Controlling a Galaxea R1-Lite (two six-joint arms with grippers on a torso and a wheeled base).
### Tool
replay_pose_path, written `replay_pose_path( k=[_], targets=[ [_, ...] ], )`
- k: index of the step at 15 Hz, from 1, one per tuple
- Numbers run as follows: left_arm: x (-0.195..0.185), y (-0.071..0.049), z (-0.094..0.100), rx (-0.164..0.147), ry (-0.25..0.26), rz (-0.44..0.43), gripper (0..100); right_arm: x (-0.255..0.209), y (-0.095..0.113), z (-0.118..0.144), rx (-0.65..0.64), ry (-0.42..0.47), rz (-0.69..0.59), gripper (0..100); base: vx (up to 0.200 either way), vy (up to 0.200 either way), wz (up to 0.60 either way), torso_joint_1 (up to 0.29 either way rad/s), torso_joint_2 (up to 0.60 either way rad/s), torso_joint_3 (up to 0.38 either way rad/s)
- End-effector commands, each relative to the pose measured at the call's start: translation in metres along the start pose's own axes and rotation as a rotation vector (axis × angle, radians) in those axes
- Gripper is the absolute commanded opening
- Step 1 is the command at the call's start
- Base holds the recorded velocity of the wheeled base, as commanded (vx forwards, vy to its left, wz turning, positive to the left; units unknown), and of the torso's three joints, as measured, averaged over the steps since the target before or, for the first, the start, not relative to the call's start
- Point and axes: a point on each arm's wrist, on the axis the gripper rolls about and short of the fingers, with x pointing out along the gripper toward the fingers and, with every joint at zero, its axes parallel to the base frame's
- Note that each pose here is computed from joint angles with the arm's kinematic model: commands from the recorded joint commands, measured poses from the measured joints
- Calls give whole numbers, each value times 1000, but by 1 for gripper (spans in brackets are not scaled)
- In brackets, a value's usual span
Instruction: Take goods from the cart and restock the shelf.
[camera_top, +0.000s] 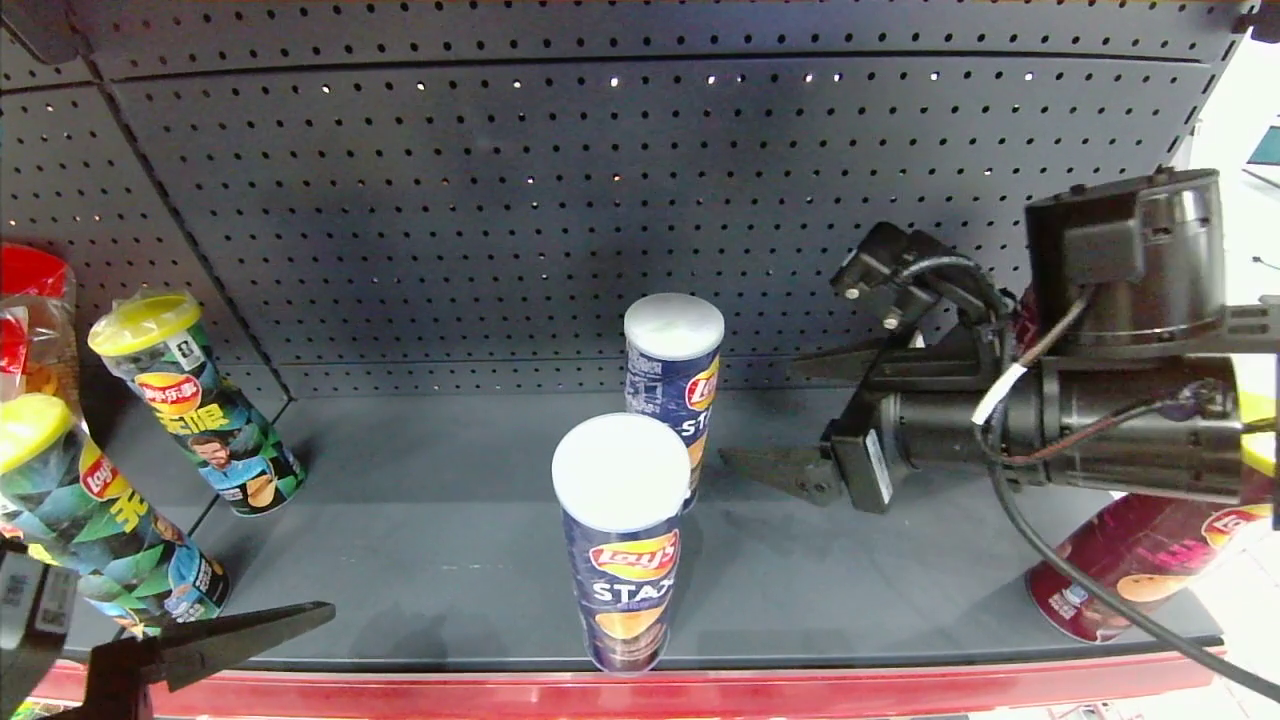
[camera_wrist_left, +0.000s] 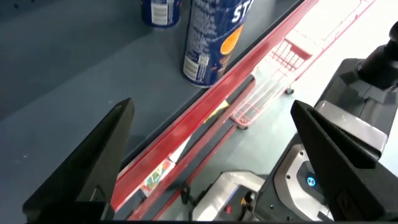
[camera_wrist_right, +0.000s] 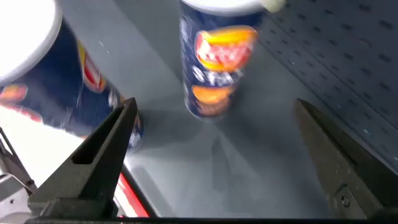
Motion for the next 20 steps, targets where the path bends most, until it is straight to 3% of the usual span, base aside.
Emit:
replay_pose_path(
  k=[1,7,10,14,17,20],
  targets=[
    [8,4,0,-18,41,10,100,-31,-2,0,2,-47,-41,100,0,0,0,0,0,0],
    [19,11,-1,-47,91,32,100,-78,3,-17,6,-91,-84,100,0,0,0,0,0,0],
    [23,15,-2,-62,112,53,100,-127,20,-41,-6,-170,-86,100,0,0,0,0,0,0],
    [39,23,-2,-83,177,56,100,-196,47,-99,-17,-319,-136,100,0,0,0,0,0,0],
    [55,30,3,-93,215,55,100,-221,55,-121,51,-403,-266,100,0,0,0,0,0,0],
    [80,41,9,-56,269,70,100,-236,58,-127,177,-449,-539,100,0,0,0,0,0,0]
  ],
)
